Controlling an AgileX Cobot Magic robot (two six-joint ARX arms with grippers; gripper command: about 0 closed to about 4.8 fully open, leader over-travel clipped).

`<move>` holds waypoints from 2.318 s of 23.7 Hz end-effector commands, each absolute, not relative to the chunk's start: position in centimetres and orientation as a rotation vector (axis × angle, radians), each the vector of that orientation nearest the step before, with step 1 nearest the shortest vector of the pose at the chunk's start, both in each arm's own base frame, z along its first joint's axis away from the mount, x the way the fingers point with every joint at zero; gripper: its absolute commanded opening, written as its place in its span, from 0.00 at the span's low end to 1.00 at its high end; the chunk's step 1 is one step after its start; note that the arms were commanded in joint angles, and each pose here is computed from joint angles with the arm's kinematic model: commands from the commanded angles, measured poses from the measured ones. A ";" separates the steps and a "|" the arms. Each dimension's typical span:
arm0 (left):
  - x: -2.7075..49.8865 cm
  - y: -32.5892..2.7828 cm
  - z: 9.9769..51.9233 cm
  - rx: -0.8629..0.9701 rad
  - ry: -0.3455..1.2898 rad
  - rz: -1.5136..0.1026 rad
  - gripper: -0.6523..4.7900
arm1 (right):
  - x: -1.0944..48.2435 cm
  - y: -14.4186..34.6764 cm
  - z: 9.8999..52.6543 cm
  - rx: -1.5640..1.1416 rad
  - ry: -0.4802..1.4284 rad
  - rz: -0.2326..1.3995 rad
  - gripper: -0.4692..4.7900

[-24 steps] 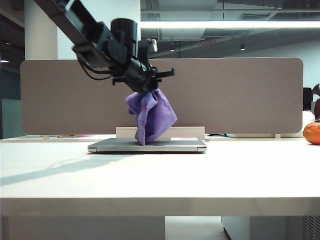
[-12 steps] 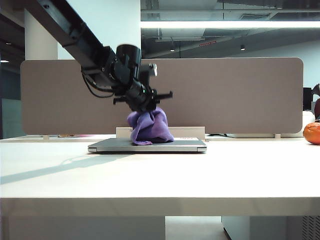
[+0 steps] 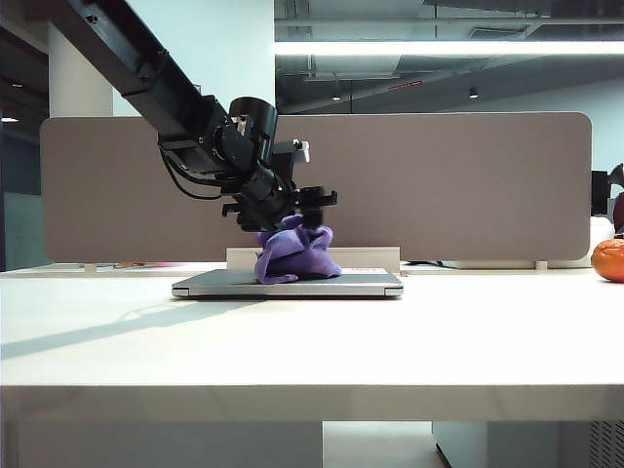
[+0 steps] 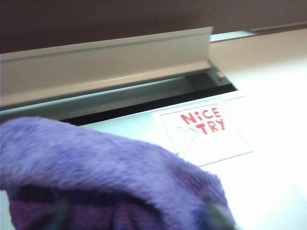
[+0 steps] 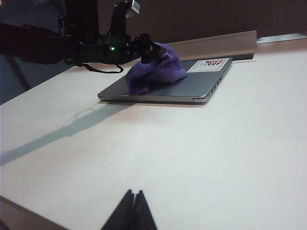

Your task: Pick up the purple rag and put it over the laptop.

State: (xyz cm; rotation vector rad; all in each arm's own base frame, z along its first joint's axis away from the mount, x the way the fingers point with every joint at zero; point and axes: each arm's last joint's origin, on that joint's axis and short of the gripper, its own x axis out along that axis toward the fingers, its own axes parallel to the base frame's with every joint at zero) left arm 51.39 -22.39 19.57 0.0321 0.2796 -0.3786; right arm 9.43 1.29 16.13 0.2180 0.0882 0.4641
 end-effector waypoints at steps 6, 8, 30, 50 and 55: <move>50.8 -22.2 22.4 0.031 0.274 -0.404 1.00 | 9.4 1.3 16.2 0.215 0.074 0.468 0.13; 50.6 -22.0 23.0 0.032 0.278 -0.394 1.00 | 9.4 1.3 16.2 0.215 0.074 0.467 0.13; 42.0 -17.7 38.2 0.047 0.343 -0.336 0.11 | 9.8 0.0 16.2 0.117 0.023 -0.012 0.13; 34.4 -14.7 44.5 0.182 0.397 -0.424 0.11 | 9.8 -0.1 16.1 0.070 0.030 -0.029 0.13; 32.8 -14.0 45.4 0.195 0.414 -0.426 0.11 | 9.8 -0.1 16.1 0.070 0.030 -0.029 0.13</move>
